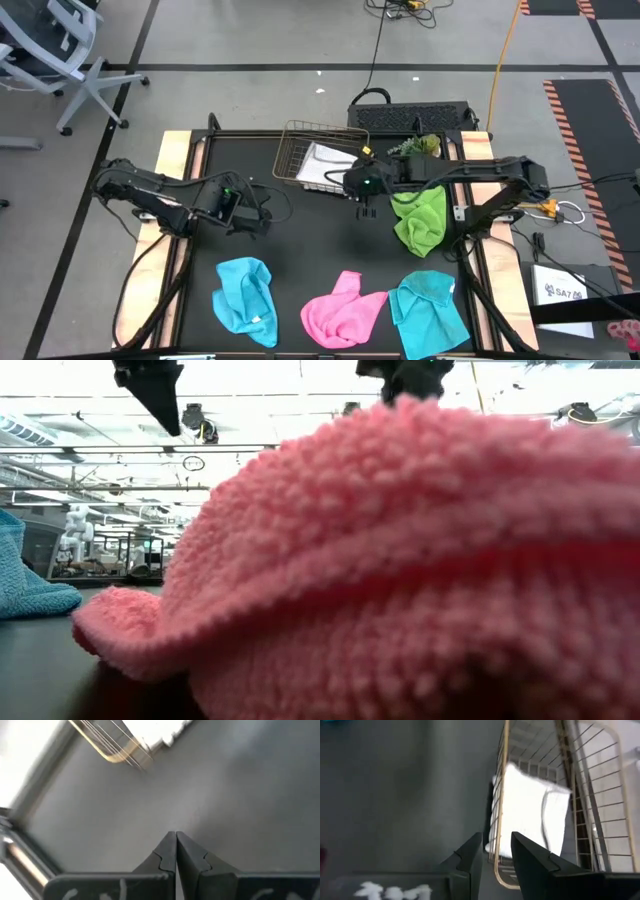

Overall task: Fold microfiber towels
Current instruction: Fold the left blue microfiber cloth

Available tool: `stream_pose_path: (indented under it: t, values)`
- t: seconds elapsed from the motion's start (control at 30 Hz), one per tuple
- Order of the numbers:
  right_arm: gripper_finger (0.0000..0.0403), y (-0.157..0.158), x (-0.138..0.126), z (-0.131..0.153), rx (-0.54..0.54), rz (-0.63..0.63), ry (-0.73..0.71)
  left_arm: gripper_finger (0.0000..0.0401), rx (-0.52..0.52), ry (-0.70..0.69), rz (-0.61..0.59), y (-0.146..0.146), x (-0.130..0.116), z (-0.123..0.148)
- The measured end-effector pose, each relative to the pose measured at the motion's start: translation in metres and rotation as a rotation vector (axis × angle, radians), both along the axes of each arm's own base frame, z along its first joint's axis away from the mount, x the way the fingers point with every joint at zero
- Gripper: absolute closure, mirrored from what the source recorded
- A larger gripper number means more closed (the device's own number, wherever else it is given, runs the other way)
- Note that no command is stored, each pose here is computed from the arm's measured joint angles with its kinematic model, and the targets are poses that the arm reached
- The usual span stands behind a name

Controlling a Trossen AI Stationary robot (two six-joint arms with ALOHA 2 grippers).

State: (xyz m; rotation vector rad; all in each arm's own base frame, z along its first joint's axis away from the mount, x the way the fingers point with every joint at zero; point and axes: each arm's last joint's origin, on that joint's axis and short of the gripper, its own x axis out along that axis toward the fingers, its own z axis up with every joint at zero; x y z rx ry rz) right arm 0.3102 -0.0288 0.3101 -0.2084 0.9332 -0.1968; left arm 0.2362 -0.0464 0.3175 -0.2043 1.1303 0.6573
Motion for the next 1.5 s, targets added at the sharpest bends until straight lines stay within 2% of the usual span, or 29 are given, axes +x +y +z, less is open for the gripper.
stream_pose_path:
  t: [0.1, 0.2, 0.47, 0.53, 0.67, 0.77, 1.1, 1.27, 1.5]
  values:
    - [0.0307, 0.005, -0.007, 0.011, 0.007, -0.027, -0.056, 0.0391, -0.090, 0.028, 0.011, -0.007, -0.003, -0.007]
    - [0.0307, 0.008, -0.013, 0.020, 0.019, -0.037, -0.091, 0.0391, -0.104, 0.044, 0.095, -0.017, -0.010, -0.021]
    - [0.0307, 0.009, -0.021, 0.028, 0.019, -0.036, -0.122, 0.0391, -0.252, 0.131, 0.557, -0.047, -0.041, -0.056]
    - [0.0307, 0.009, -0.021, 0.028, 0.019, -0.036, -0.122, 0.0391, -0.279, 0.159, 0.638, -0.056, -0.049, -0.061]
    - [0.0307, 0.009, -0.021, 0.028, 0.017, -0.031, -0.121, 0.0391, -0.268, 0.176, 0.733, -0.074, -0.067, -0.074]
    - [0.0307, 0.009, -0.020, 0.028, 0.016, -0.030, -0.122, 0.0391, -0.306, 0.188, 0.748, -0.084, -0.075, -0.085]
    - [0.0307, 0.009, -0.020, 0.029, 0.018, -0.031, -0.129, 0.0387, -0.422, 0.176, 0.653, -0.097, -0.085, -0.131]
    - [0.0307, 0.009, -0.019, 0.030, 0.018, -0.031, -0.146, 0.0355, -0.431, 0.216, 0.656, -0.093, -0.091, -0.148]
    - [0.0307, 0.009, -0.017, 0.032, 0.017, -0.031, -0.176, 0.0292, -0.411, 0.224, 0.666, -0.088, -0.095, -0.157]
